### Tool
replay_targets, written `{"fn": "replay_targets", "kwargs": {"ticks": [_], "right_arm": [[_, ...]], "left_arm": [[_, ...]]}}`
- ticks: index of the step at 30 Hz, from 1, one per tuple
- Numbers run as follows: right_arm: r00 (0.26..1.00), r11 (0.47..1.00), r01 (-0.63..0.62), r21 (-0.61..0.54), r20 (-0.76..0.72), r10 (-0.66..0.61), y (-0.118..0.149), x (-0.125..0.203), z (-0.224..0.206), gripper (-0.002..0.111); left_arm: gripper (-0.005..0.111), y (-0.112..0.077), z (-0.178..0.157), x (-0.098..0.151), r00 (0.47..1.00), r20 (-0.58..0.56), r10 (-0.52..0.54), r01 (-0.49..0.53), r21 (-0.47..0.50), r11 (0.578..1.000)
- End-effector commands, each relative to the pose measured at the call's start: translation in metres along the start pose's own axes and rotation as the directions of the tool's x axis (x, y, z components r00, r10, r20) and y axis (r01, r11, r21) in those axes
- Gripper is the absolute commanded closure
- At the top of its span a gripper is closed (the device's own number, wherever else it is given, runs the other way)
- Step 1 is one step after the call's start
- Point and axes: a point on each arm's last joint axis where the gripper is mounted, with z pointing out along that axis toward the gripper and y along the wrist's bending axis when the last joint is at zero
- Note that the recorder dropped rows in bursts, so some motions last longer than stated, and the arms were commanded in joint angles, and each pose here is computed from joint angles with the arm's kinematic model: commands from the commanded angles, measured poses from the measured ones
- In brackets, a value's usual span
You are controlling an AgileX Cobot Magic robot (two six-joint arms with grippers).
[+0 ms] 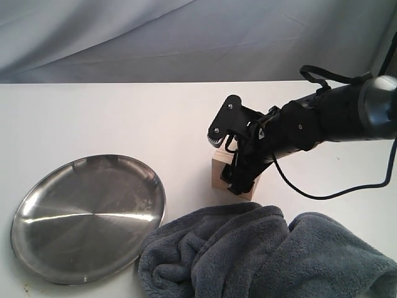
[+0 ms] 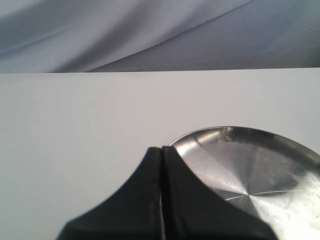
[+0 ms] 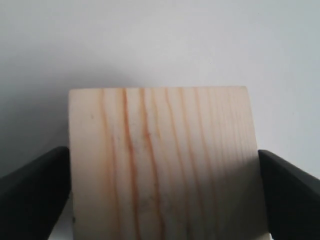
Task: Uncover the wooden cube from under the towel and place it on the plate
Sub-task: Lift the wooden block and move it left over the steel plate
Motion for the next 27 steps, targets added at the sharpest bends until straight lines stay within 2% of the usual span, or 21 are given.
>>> {"fn": "replay_targets", "kwargs": {"ticks": [1,13,23,27], "right_arm": [[0.999,0.999,-0.011,0.038,0.051,0.009,-0.007,-0.006,-0.005,0.108],[0.987,0.993,-0.089,0.077,0.139,0.078,-0.013,-0.015,-0.016,0.108],[0.959,0.98,-0.16,0.117,0.253,0.127,-0.023,-0.031,-0.055,0.108],[0.953,0.982,-0.15,0.117,0.283,0.112,-0.019,-0.038,-0.065,0.108]], "left_arm": [[0.107,0.0,0.0,0.0,1.0,0.01,-0.004,0.004,0.004,1.0],[0.107,0.0,0.0,0.0,1.0,0.01,-0.002,0.001,0.004,1.0],[0.107,0.0,0.0,0.0,1.0,0.01,-0.003,0.003,0.004,1.0],[0.107,0.0,0.0,0.0,1.0,0.01,-0.003,0.003,0.004,1.0]]}}
